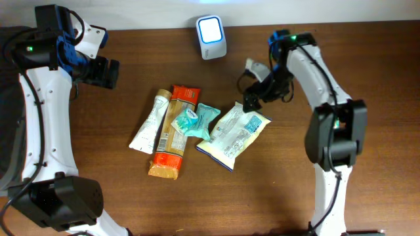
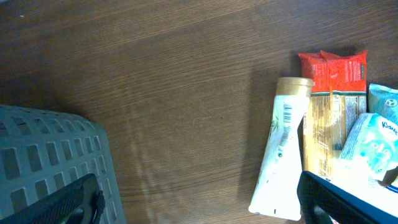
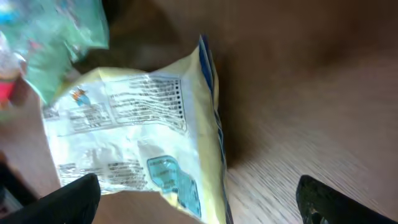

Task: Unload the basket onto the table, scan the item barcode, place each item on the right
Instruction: 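Grasp the white-blue snack bag with the right gripper and lift it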

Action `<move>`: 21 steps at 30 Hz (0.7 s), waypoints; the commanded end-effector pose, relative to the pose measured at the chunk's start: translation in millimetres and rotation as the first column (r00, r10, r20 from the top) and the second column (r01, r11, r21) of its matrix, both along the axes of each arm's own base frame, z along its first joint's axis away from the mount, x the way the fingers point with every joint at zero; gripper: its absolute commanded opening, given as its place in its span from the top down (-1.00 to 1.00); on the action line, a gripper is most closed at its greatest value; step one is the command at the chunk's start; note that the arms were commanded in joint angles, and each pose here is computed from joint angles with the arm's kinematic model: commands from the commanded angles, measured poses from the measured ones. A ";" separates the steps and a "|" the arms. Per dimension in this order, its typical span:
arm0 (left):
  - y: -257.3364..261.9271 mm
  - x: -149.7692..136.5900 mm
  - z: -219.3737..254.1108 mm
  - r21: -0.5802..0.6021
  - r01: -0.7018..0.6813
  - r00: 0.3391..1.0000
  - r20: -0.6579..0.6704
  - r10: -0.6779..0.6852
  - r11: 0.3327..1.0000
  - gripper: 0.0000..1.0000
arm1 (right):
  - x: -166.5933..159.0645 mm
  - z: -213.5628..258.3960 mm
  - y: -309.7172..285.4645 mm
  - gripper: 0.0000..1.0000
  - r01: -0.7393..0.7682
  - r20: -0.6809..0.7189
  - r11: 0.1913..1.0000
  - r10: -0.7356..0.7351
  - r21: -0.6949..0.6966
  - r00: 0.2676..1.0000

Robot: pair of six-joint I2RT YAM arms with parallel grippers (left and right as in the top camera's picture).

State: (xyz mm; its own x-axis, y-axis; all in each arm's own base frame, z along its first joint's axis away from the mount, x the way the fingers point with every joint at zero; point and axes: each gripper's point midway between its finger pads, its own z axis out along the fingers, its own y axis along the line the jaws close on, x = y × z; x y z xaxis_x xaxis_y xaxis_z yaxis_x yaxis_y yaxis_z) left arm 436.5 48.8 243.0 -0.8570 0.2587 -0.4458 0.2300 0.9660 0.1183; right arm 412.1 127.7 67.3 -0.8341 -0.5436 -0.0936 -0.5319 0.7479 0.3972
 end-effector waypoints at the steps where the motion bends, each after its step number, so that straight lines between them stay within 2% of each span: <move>1: -0.1 -1.2 9.4 0.002 0.014 1.000 0.025 -0.014 1.000 -0.98 | -13.9 -16.3 17.2 -0.99 -0.096 -0.058 0.988 0.104 0.122 0.993; 7: -0.1 -1.1 9.4 0.002 0.014 1.000 0.025 -0.014 1.000 -0.98 | -32.5 -34.6 26.0 -0.91 -0.083 -0.135 0.977 0.111 0.194 0.985; 11: -0.1 -1.1 9.4 0.002 0.014 1.000 0.025 -0.014 1.000 -0.98 | -51.4 -63.2 32.0 -0.84 -0.091 -0.170 0.976 0.126 0.199 0.977; 14: -0.1 -1.1 9.4 0.002 0.015 1.000 0.026 -0.015 1.000 -0.98 | -61.7 -70.3 41.1 -0.68 -0.105 -0.186 0.972 0.145 0.208 0.972; 15: -0.1 -1.1 9.4 0.002 0.014 1.000 0.025 -0.014 1.000 -0.98 | -63.6 -70.5 43.5 -0.47 -0.110 -0.189 0.972 0.151 0.210 0.970; 16: -0.1 -1.1 9.4 0.002 0.014 1.000 0.025 -0.014 1.000 -0.98 | -65.2 -70.5 46.9 -0.19 -0.112 -0.194 0.972 0.153 0.207 0.969; 17: -0.1 -1.1 9.4 0.002 0.014 1.000 0.025 -0.014 1.000 -0.98 | -66.5 -70.5 49.3 0.15 -0.113 -0.198 0.972 0.154 0.204 0.968; 18: -0.1 -1.1 9.4 0.002 0.014 1.000 0.025 -0.014 1.000 -0.99 | -67.1 -70.4 50.7 0.64 -0.103 -0.206 0.974 0.145 0.201 0.968; 20: -0.1 -1.1 9.4 0.002 0.014 1.000 0.025 -0.014 1.000 -0.98 | -67.3 -67.7 54.5 0.92 -0.052 -0.237 0.977 0.102 0.208 0.966; 21: -0.1 -1.1 9.4 0.002 0.014 1.000 0.025 -0.014 1.000 -0.98 | -67.2 -66.3 55.5 0.92 -0.030 -0.249 0.977 0.084 0.213 0.965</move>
